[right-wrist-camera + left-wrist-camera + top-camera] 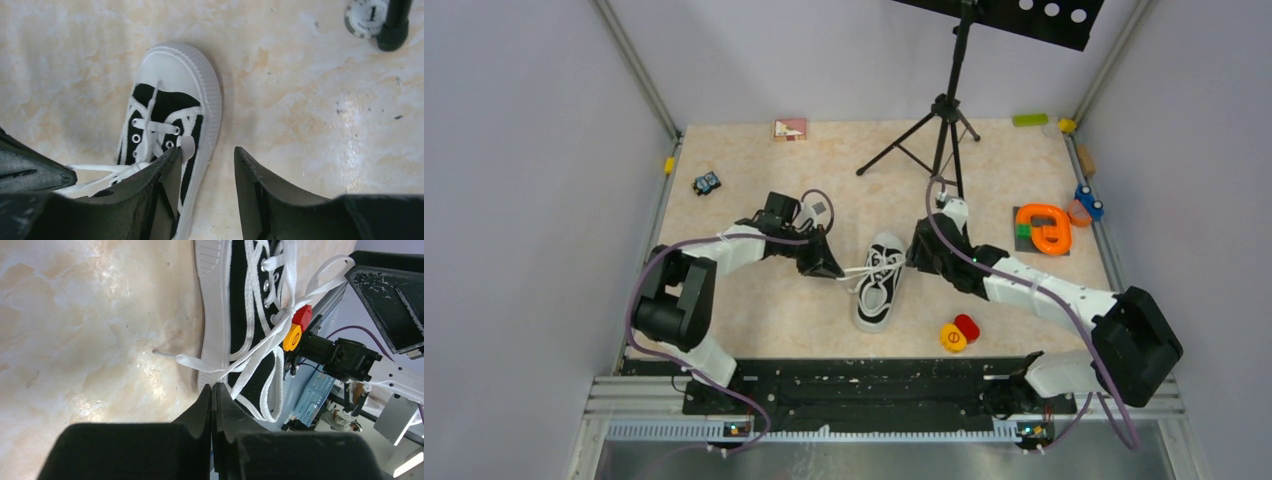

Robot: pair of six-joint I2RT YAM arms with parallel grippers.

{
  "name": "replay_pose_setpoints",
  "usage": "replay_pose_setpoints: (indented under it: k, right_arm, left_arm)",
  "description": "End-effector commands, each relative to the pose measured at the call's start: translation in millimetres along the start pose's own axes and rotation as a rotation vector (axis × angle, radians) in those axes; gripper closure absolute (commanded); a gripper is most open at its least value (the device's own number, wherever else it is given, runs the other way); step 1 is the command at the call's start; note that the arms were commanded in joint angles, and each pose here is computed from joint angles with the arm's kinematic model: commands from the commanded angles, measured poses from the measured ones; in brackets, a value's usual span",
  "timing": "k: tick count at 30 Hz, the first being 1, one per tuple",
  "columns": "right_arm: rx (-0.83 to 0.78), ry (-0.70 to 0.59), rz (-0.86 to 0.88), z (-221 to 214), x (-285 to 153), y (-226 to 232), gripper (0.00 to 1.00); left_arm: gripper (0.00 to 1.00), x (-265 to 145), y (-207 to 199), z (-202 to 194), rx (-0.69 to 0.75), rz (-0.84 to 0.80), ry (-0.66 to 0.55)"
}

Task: Tie the shoes
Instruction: Tie the shoelace on the shoe.

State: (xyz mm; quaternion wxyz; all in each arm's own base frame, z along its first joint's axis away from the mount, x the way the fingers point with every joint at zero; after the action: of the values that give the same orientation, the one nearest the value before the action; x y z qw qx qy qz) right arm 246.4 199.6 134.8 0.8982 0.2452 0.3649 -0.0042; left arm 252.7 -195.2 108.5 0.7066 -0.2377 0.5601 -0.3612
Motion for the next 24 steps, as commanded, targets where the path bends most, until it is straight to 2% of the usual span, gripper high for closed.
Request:
replay_pose_setpoints:
  k: [1, 5, 9, 15, 18, 24]
  right_arm:
    - [-0.097, -0.015, 0.135, 25, 0, 42, 0.55]
    - [-0.146, 0.044, 0.133, 25, 16, 62, 0.53]
    - [-0.118, 0.062, 0.057, 25, 27, 64, 0.53]
    - [0.020, 0.032, -0.068, 18, 17, 21, 0.56]
    - [0.061, 0.017, -0.075, 12, 3, -1, 0.57]
    - [-0.002, 0.111, 0.024, -8, -12, -13, 0.59]
  left_arm:
    - [1.00, -3, -11, 10, 0.059, -0.041, 0.001]
    - [1.00, -4, -12, 11, 0.061, -0.046, 0.001]
    - [1.00, -4, -12, 10, 0.057, -0.043, 0.003]
    - [1.00, -3, -12, 11, 0.055, -0.045, 0.004]
    - [1.00, -4, -12, 12, 0.058, -0.046, 0.003]
    - [1.00, -1, -12, 16, 0.051, -0.046, -0.002]
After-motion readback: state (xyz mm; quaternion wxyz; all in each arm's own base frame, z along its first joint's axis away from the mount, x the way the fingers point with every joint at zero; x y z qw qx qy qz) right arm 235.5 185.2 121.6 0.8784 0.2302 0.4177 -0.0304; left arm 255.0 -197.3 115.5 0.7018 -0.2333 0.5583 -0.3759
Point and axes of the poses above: each gripper's point midway between its finger pads, its own x axis out along the fingers, its own y axis along the line the jaws close on, z = x × y, the point moved 5 cm from there along -x, back along the fingers, and after that the axes turned 10 degrees about x, right-handed, at the moved point
